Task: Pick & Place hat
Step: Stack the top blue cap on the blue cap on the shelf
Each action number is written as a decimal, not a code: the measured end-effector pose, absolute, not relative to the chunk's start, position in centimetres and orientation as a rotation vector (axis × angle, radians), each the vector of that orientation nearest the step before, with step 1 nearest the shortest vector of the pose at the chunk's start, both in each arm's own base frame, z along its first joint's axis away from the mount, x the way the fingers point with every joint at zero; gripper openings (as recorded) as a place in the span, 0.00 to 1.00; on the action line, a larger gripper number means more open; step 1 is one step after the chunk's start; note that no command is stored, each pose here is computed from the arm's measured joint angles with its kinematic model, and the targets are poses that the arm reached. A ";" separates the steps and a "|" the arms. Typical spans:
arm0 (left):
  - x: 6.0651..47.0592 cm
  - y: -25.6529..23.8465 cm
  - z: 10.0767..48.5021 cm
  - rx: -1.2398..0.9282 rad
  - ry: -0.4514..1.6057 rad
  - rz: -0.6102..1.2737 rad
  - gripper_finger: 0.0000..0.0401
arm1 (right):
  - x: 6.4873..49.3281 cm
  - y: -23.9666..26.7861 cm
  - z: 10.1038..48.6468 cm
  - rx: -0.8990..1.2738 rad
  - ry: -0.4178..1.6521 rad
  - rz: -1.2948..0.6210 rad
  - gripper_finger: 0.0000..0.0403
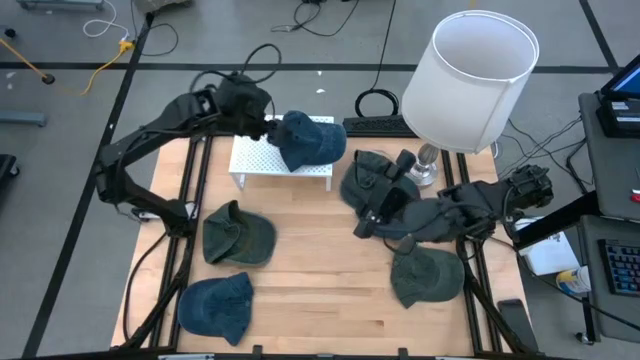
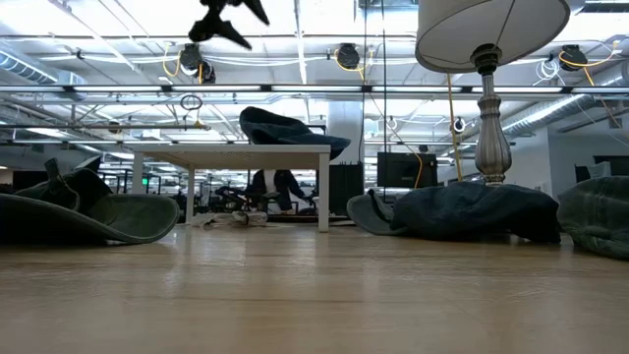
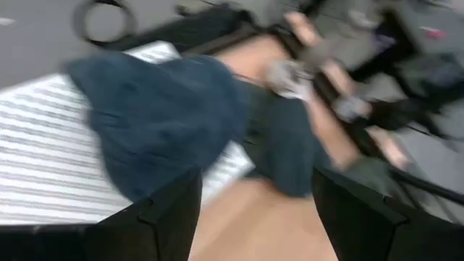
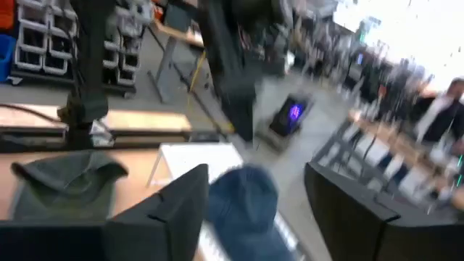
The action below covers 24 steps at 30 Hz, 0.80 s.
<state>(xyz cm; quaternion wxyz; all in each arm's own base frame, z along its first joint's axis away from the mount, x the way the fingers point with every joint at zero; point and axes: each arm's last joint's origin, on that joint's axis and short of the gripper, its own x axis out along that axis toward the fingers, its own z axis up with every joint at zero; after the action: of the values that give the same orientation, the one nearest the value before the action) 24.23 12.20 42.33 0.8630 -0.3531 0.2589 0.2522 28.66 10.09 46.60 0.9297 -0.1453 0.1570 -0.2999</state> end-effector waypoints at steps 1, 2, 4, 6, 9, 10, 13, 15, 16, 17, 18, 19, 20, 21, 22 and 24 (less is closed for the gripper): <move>24.0 11.8 42.6 -0.741 0.541 0.487 0.63 | 28.5 10.0 46.1 -0.272 0.346 -0.622 0.61; 23.7 11.5 42.9 -0.740 0.537 0.447 0.63 | 28.3 9.9 45.7 -0.246 0.373 -0.629 0.63; 23.2 10.7 43.5 -0.734 0.530 0.372 0.62 | 27.8 9.7 44.8 -0.173 0.429 -0.618 0.66; 22.7 10.1 44.0 -0.734 0.521 0.313 0.61 | 27.3 9.5 44.0 -0.084 0.486 -0.615 0.68; 22.0 9.3 44.6 -0.734 0.510 0.257 0.61 | 27.4 9.3 42.2 -0.015 0.577 -0.612 0.68; 21.8 9.1 44.8 -0.733 0.508 0.243 0.61 | 27.5 9.3 41.4 -0.012 0.611 -0.607 0.68; 21.3 8.4 45.1 -0.730 0.512 0.216 0.63 | 27.9 9.5 39.0 -0.017 0.701 -0.579 0.67; 21.1 8.0 45.1 -0.729 0.526 0.206 0.64 | 27.9 9.6 37.4 -0.016 0.758 -0.570 0.67; 21.1 7.8 45.0 -0.728 0.532 0.200 0.64 | 27.9 9.6 36.5 -0.003 0.785 -0.573 0.67; 21.1 7.6 45.0 -0.729 0.540 0.196 0.65 | 27.9 9.6 35.5 0.022 0.808 -0.590 0.67; 21.0 7.5 44.9 -0.731 0.554 0.195 0.65 | 27.9 9.4 34.5 0.064 0.829 -0.612 0.67; 20.9 7.3 44.9 -0.732 0.565 0.192 0.65 | 28.0 9.3 33.6 0.121 0.847 -0.639 0.67; 20.9 7.1 44.9 -0.730 0.570 0.184 0.65 | 27.9 9.1 32.7 0.178 0.864 -0.669 0.67; 20.9 6.9 44.9 -0.728 0.575 0.176 0.65 | 27.8 8.9 31.9 0.240 0.881 -0.697 0.67; 20.9 6.8 44.8 -0.728 0.586 0.174 0.65 | 27.6 8.8 31.1 0.294 0.899 -0.722 0.67; 20.9 6.6 44.7 -0.725 0.606 0.170 0.64 | 27.4 8.5 29.6 0.380 0.927 -0.782 0.67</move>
<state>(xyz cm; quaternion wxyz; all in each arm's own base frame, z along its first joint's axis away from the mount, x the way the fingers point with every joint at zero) 20.88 6.58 44.65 0.8870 -0.3488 0.2916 0.0815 27.38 8.45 29.56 0.8048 0.1777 0.4327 -0.3654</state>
